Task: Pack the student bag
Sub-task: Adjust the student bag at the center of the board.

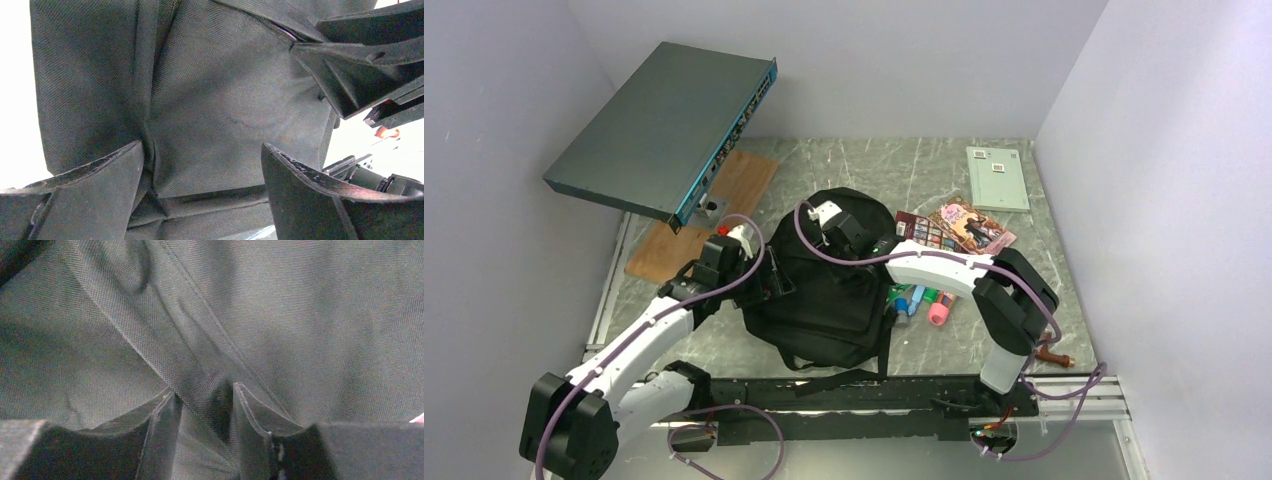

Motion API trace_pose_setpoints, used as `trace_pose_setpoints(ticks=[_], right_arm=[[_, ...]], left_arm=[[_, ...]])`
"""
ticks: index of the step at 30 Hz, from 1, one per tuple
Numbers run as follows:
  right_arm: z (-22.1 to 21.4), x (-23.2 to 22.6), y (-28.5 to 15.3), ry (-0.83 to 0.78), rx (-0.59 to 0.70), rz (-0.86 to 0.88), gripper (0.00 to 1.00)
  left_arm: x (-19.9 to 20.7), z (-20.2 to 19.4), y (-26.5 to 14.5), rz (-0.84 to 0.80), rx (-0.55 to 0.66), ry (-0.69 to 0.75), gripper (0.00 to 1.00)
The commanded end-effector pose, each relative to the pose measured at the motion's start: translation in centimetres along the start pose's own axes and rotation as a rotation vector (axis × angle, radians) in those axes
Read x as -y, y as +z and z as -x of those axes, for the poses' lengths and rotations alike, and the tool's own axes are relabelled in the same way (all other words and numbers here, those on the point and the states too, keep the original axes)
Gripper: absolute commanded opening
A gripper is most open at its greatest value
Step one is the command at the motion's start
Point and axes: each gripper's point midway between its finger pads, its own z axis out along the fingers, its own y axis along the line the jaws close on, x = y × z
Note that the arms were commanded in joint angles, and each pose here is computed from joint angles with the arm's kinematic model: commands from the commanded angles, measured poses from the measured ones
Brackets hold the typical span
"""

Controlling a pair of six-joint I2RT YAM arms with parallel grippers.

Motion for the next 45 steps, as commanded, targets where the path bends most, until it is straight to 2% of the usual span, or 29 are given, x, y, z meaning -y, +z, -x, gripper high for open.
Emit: trace_pose_setpoints(ticks=[1, 3, 6, 9, 13, 18, 25, 29, 31, 34, 39, 45], right_arm=[[1.3, 0.8, 0.3, 0.041, 0.060, -0.057, 0.37], [1.2, 1.0, 0.6, 0.051, 0.071, -0.070, 0.27], [1.7, 1.0, 0.8, 0.072, 0.078, -0.072, 0.01], [3.1, -0.3, 0.7, 0.122, 0.100, -0.004, 0.00], [6.3, -2.3, 0.2, 0.264, 0.137, 0.100, 0.00], [9.8, -4.5, -0.7, 0.457, 0.198, 0.258, 0.00], [12.2, -6.7, -2.2, 0.707, 0.267, 0.462, 0.00], [12.3, -8.0, -2.9, 0.831, 0.305, 0.608, 0.00], [11.8, -8.1, -2.9, 0.880, 0.299, 0.629, 0.00], [11.2, -7.7, -2.9, 0.870, 0.309, 0.592, 0.00], [10.2, -6.9, -2.8, 0.821, 0.309, 0.509, 0.00], [10.5, -6.5, -3.6, 0.782, 0.337, 0.496, 0.00]], left_arm=[[2.7, 2.4, -0.8, -0.055, 0.067, 0.003, 0.89], [2.0, 3.0, -1.2, -0.004, 0.096, 0.027, 0.90], [1.2, 3.7, -2.1, 0.056, 0.120, 0.061, 0.91], [1.0, 4.9, -3.8, 0.081, 0.191, 0.113, 0.93], [2.4, 6.4, -6.4, 0.035, 0.280, 0.178, 0.97], [2.8, 6.6, -7.4, 0.053, 0.254, 0.204, 0.96], [4.7, 6.1, -6.8, -0.026, 0.190, 0.185, 0.92], [4.7, 5.7, -5.6, -0.011, 0.149, 0.191, 0.84], [3.7, 5.3, -4.4, 0.067, 0.113, 0.147, 0.78], [2.5, 4.5, -2.9, 0.189, 0.041, 0.077, 0.76], [1.3, 4.4, -0.6, 0.376, 0.006, 0.021, 0.75], [0.6, 6.4, 1.3, 0.525, 0.053, -0.041, 0.75]])
